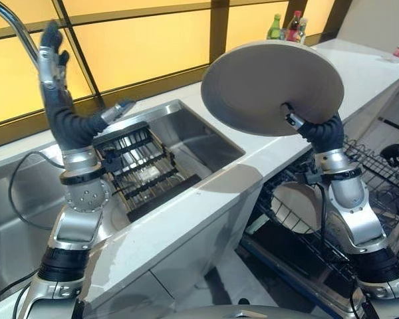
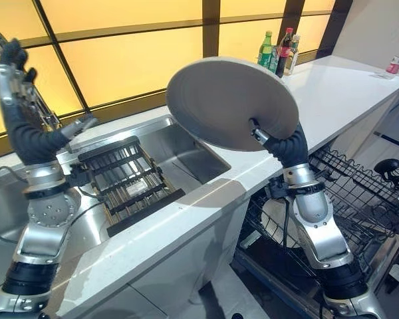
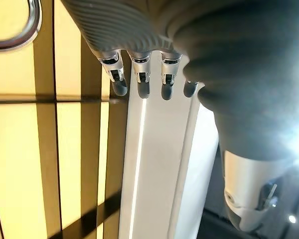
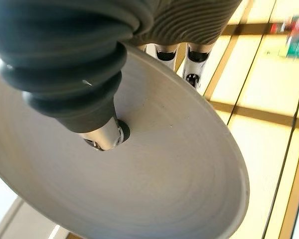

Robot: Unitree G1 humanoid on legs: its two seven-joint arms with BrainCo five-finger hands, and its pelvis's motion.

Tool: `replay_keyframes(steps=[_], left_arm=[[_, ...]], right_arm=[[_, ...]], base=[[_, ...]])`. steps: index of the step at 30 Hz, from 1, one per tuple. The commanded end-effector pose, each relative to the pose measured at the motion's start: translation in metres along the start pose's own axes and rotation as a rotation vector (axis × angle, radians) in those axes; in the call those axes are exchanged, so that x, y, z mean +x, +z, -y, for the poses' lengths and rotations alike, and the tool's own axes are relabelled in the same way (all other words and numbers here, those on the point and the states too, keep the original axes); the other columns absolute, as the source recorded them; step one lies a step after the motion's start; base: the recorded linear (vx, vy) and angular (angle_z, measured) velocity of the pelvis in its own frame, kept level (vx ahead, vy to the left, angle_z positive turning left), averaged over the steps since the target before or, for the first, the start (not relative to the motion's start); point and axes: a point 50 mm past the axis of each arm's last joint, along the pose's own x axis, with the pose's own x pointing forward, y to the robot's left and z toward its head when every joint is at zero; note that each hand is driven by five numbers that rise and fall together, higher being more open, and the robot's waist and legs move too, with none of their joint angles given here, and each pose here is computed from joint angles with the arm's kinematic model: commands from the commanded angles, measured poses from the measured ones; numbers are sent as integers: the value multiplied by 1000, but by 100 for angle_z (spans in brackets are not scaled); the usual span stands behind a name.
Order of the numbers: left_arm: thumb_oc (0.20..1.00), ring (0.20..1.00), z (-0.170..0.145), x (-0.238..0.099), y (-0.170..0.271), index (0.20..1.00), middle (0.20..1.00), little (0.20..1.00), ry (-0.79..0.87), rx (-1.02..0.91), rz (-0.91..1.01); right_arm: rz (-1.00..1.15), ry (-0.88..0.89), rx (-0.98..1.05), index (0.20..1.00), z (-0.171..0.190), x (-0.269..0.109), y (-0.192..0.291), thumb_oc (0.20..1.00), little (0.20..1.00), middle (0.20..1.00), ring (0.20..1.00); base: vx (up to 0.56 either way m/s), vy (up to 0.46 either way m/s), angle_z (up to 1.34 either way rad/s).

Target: Pick up plates and place into dishwasher.

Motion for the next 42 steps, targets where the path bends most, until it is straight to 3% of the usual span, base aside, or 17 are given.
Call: replay_keyframes(steps=[1,8,22,33,42], left_arm=[[1000,1000,-21,5,-10,1000,1000,1000,48,79,-11],[1000,1000,-45,5,-21,1000,1000,1000,121,168,-48],[1000,1000,-75,10,-33,1000,1000,1000,152,260,-158],[1000,1000,-61,24,-35,1000,1000,1000,258,225,-110],[1000,1000,-53,23,-40,1000,1000,1000,312,213,-128]], right_arm=[[78,-80,-90,200,24,3,15,200,200,200,200],[-58,-154,-192,200,50,-21,-7,200,200,200,200],[-266,-341,-414,200,92,-37,-38,200,200,200,200],[-171,-510,-622,200,126,10,-22,200,200,200,200],[-94,-587,-812,200,160,21,4,200,200,200,200]], base=[[30,85,-14],[21,-39,-21],[-9,-322,-5],[-220,-68,7],[-35,16,-7]])
